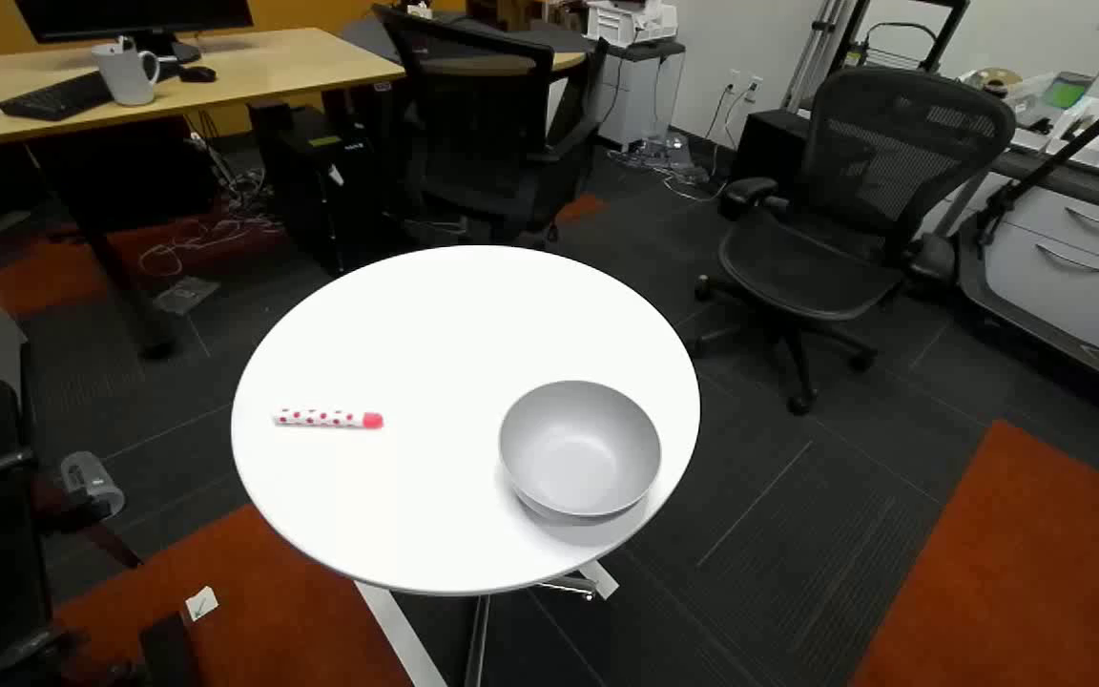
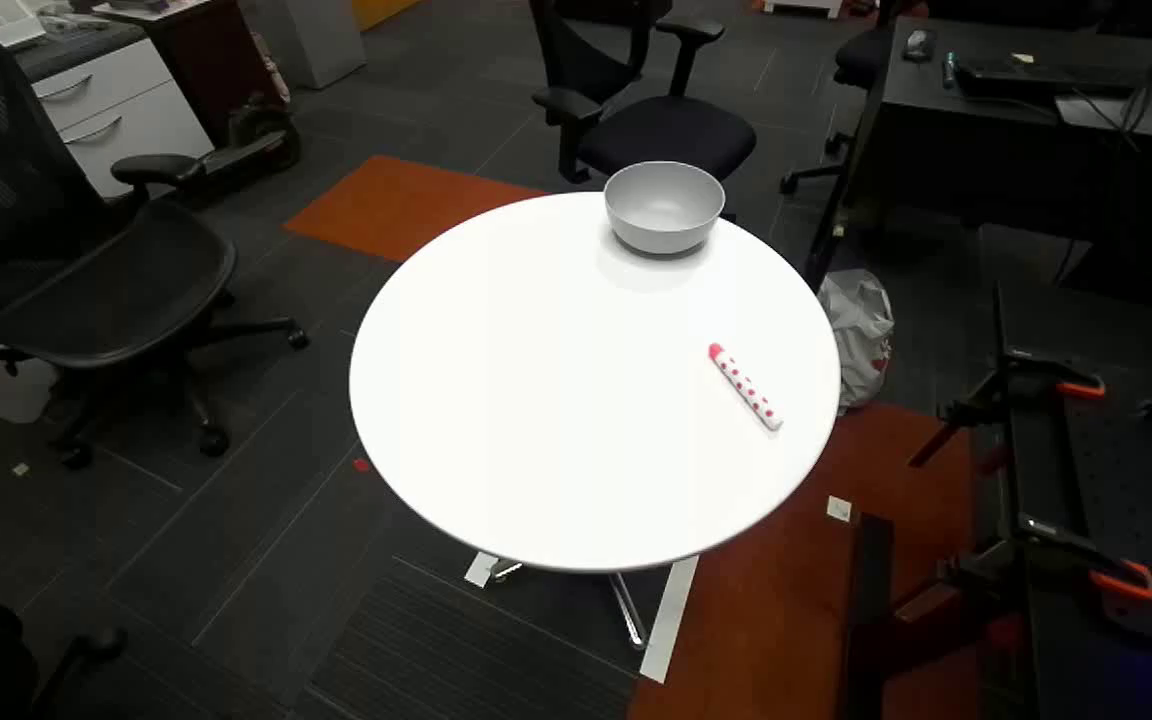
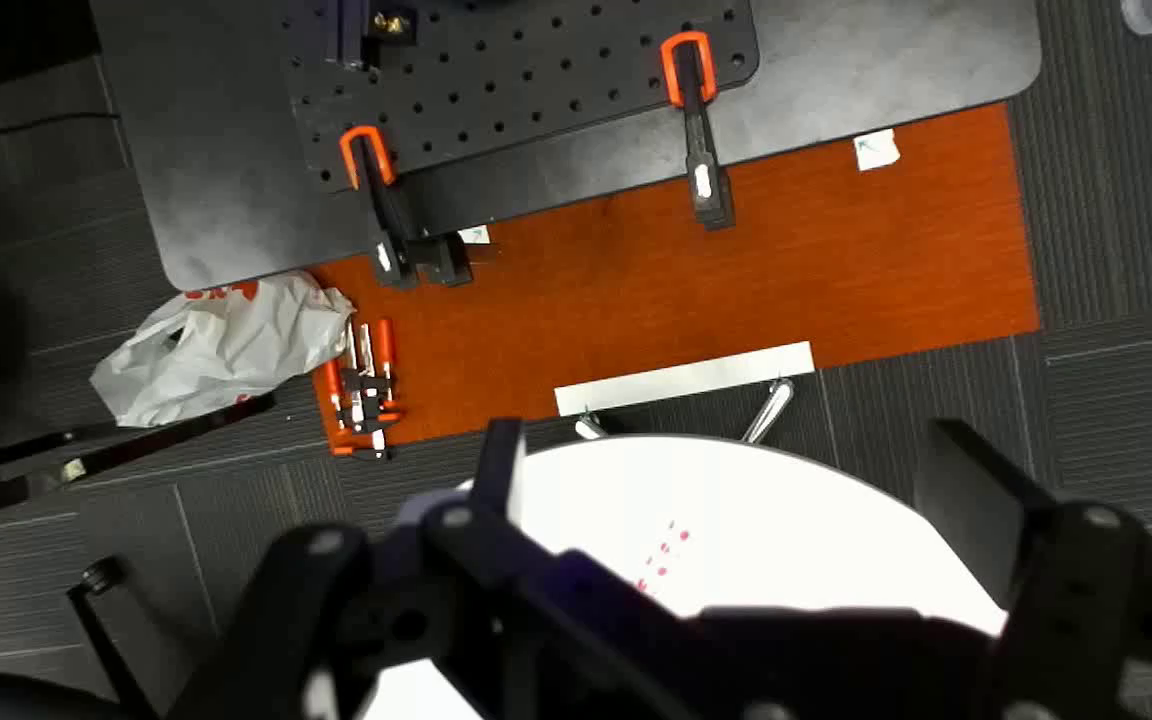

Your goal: Pick up the marker and put it in the bowl

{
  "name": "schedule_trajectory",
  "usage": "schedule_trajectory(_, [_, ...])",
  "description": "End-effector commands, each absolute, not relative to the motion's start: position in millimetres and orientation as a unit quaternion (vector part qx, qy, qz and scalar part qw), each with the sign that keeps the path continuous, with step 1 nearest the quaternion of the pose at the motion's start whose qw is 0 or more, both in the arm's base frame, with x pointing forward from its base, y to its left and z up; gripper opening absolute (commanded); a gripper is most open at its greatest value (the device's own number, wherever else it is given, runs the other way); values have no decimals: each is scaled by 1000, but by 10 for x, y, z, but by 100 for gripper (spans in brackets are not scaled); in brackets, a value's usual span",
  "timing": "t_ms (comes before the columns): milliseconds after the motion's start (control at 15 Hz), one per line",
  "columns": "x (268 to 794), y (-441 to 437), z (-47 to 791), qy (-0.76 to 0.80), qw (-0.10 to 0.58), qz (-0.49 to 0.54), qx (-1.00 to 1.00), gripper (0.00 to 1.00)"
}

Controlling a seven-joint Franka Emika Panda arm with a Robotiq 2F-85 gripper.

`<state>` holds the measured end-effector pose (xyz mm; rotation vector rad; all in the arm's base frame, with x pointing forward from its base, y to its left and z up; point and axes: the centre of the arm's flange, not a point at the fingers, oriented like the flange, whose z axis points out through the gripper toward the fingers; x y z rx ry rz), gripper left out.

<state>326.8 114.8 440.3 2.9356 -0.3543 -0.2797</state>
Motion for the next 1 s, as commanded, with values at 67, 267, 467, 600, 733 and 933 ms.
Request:
schedule_trajectory(67, [3268,1148,4403,-119,86,-94,985,100])
schedule_trajectory(267, [3268,1148,4403,-119,86,-94,985,100])
schedule_trajectory(467, [3375,1104,4304,-141,85,-84,983,100])
schedule_trajectory(600, [3482,1055,4188,-171,70,-65,981,100])
schedule_trajectory(733, [3592,1012,4027,-200,59,-43,977,100])
schedule_trajectory(933, [3767,910,3684,-247,37,-27,968,100])
